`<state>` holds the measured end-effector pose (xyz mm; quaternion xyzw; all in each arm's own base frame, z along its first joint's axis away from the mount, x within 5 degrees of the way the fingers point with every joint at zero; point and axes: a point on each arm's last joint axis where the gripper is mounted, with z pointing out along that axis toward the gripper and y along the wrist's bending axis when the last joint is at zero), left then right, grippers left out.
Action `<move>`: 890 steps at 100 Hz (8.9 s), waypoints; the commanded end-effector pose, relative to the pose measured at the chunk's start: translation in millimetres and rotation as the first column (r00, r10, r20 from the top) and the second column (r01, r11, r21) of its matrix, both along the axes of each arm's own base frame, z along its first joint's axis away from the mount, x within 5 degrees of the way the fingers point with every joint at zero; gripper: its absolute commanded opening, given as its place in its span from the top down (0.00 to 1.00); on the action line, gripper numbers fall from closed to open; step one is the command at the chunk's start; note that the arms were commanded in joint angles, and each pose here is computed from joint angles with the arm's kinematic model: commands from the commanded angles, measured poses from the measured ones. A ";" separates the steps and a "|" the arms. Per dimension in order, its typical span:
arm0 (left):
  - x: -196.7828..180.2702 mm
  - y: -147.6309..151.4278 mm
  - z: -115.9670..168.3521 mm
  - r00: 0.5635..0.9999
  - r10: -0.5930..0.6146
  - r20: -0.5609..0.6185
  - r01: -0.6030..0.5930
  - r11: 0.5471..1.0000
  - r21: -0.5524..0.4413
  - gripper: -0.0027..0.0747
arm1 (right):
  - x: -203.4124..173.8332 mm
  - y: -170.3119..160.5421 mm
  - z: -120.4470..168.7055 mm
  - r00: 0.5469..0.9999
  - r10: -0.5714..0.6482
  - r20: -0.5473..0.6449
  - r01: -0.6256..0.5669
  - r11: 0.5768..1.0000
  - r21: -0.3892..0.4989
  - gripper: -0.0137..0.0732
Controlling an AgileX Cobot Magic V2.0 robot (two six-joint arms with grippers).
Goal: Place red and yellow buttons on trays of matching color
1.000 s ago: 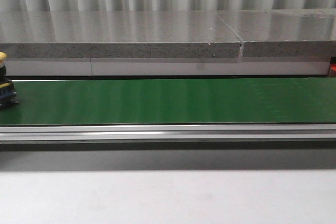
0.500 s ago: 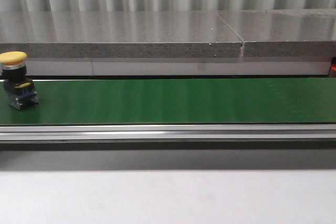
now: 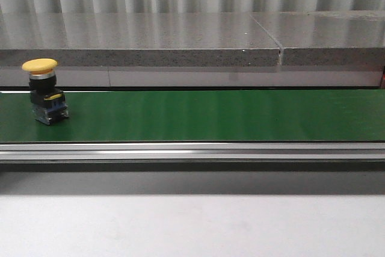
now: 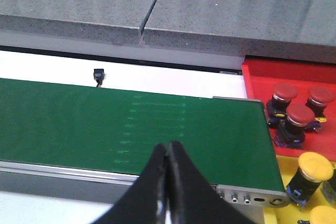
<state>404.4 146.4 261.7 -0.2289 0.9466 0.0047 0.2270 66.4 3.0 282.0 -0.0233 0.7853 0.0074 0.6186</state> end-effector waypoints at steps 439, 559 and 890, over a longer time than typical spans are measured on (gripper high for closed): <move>-356.1 -167.2 78.3 0.611 -0.562 0.557 0.549 0.808 0.213 0.99 | 59.3 3.0 67.8 0.986 0.011 -0.168 -0.011 1.000 0.001 0.92; -356.1 -167.2 78.3 0.611 -0.562 0.557 0.549 0.808 0.213 0.99 | 216.9 82.0 71.2 0.636 0.263 -0.725 -0.382 0.924 0.000 0.25; -356.1 -167.2 78.3 0.611 -0.562 0.557 0.549 0.808 0.213 0.99 | 170.9 -207.0 -64.0 0.442 -0.472 -0.763 0.791 0.606 0.083 0.66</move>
